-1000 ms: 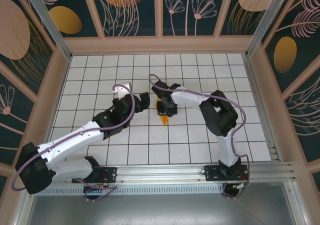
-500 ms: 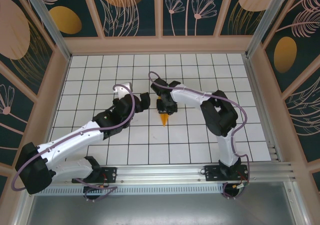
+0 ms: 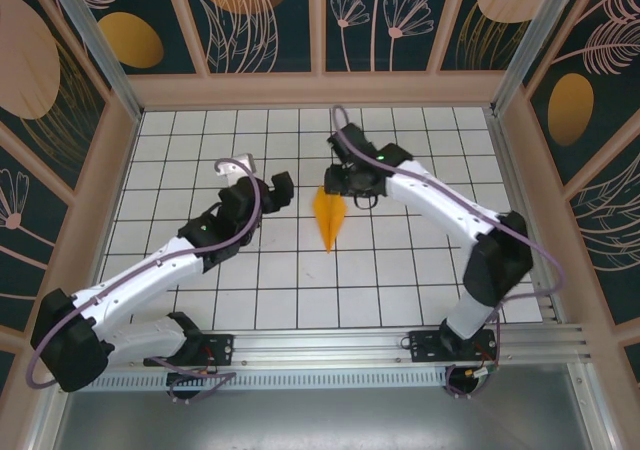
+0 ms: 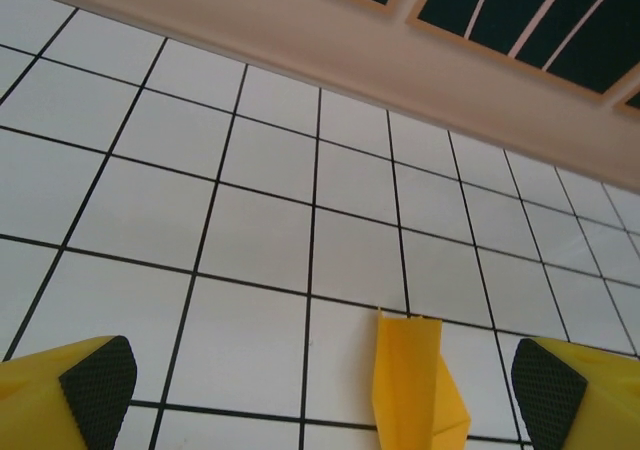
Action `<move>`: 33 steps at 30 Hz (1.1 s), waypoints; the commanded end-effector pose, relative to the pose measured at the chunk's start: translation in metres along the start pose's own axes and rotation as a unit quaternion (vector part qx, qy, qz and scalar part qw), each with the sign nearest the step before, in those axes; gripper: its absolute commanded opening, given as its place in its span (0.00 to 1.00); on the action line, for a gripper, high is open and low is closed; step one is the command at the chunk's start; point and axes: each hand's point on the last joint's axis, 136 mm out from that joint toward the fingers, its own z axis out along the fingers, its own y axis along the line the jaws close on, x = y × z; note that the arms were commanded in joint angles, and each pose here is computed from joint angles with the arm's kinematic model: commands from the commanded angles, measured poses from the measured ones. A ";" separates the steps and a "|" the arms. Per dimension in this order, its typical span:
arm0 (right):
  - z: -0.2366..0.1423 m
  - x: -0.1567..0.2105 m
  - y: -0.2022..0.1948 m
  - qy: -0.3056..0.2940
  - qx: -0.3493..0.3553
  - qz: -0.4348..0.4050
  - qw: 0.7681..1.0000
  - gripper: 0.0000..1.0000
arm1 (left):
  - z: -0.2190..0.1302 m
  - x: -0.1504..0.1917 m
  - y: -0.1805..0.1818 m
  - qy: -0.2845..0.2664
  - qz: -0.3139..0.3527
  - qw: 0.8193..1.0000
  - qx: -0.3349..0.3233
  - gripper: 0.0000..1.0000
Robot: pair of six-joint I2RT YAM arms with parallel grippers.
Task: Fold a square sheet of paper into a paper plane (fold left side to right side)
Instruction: Move the paper plane to the center of the table, then reset both arms
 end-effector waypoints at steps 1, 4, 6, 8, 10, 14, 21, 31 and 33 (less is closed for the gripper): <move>-0.016 -0.025 -0.031 -0.060 -0.002 0.003 0.998 0.54 | 0.002 -0.031 0.003 -0.022 -0.041 0.999 0.025 0.99; -0.033 -0.046 -0.072 -0.124 0.001 0.025 0.992 0.59 | 0.005 -0.053 0.024 -0.053 -0.017 0.998 -0.013 0.99; -0.045 -0.059 -0.104 -0.176 0.024 0.040 0.983 0.66 | 0.007 -0.069 0.039 -0.072 -0.005 0.997 -0.039 0.98; -0.059 -0.067 -0.142 -0.235 0.063 0.054 0.968 0.78 | 0.009 -0.083 0.053 -0.097 0.014 0.994 -0.054 0.99; -0.070 -0.069 -0.175 -0.282 0.100 0.071 0.952 0.93 | 0.009 -0.094 0.069 -0.128 0.033 0.988 -0.083 0.99; -0.074 -0.062 -0.234 -0.336 0.147 0.097 0.925 0.99 | 0.005 -0.102 0.115 -0.201 0.052 0.964 -0.167 0.99; -0.045 -0.026 -0.288 -0.416 0.203 0.036 0.886 0.99 | 0.014 -0.077 0.170 -0.223 0.131 0.930 -0.261 0.98; -0.007 -0.012 -0.272 -0.440 0.141 -0.029 0.886 0.99 | 0.033 -0.032 0.190 -0.221 0.185 0.936 -0.199 0.99; 0.001 -0.010 -0.269 -0.436 0.131 -0.044 0.889 0.99 | 0.034 -0.026 0.189 -0.229 0.200 0.935 -0.185 0.99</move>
